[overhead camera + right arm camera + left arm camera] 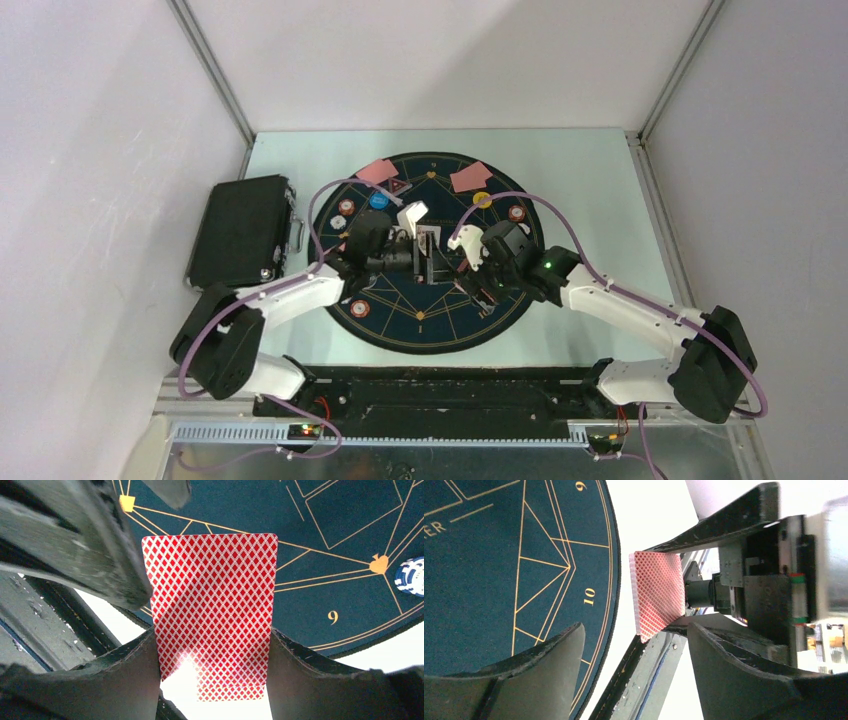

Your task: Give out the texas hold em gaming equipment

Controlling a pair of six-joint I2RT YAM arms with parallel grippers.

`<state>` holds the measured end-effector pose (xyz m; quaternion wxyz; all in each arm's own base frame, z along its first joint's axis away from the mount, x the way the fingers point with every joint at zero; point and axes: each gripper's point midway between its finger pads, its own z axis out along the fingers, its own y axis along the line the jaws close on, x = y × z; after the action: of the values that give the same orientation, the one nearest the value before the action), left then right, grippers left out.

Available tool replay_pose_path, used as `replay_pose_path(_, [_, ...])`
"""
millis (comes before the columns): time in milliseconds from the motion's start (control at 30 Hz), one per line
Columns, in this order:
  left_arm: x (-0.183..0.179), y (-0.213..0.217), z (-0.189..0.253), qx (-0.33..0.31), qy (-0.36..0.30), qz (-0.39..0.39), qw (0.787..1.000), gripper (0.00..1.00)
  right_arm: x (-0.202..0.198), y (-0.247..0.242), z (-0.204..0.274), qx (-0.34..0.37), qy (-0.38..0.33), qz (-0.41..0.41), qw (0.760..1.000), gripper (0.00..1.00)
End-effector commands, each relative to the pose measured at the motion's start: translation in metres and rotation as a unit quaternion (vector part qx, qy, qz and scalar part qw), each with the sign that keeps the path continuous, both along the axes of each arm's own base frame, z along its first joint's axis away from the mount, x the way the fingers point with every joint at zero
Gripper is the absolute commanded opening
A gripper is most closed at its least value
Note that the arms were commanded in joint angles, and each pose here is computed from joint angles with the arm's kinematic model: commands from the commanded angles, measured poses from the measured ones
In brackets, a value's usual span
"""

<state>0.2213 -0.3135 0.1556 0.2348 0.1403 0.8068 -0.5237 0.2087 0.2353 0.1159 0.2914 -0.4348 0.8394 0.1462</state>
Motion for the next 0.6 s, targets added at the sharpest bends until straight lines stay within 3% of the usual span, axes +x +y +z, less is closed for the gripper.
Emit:
replay_pose_path(0, [0.004,-0.018,0.016,-0.023,-0.013,-0.023,0.999,0.78,0.009,0.017,0.035,0.051,-0.035,0.006,0.998,0.00])
replay_pose_path(300, [0.006,-0.037,0.019,-0.037,-0.006,-0.043,0.998,0.73,0.009,0.018,0.035,0.052,-0.035,0.005,0.998,0.00])
replay_pose_path(567, [0.006,-0.035,-0.003,0.002,0.004,-0.036,0.999,0.67,0.012,0.016,0.039,0.056,-0.043,-0.002,0.998,0.00])
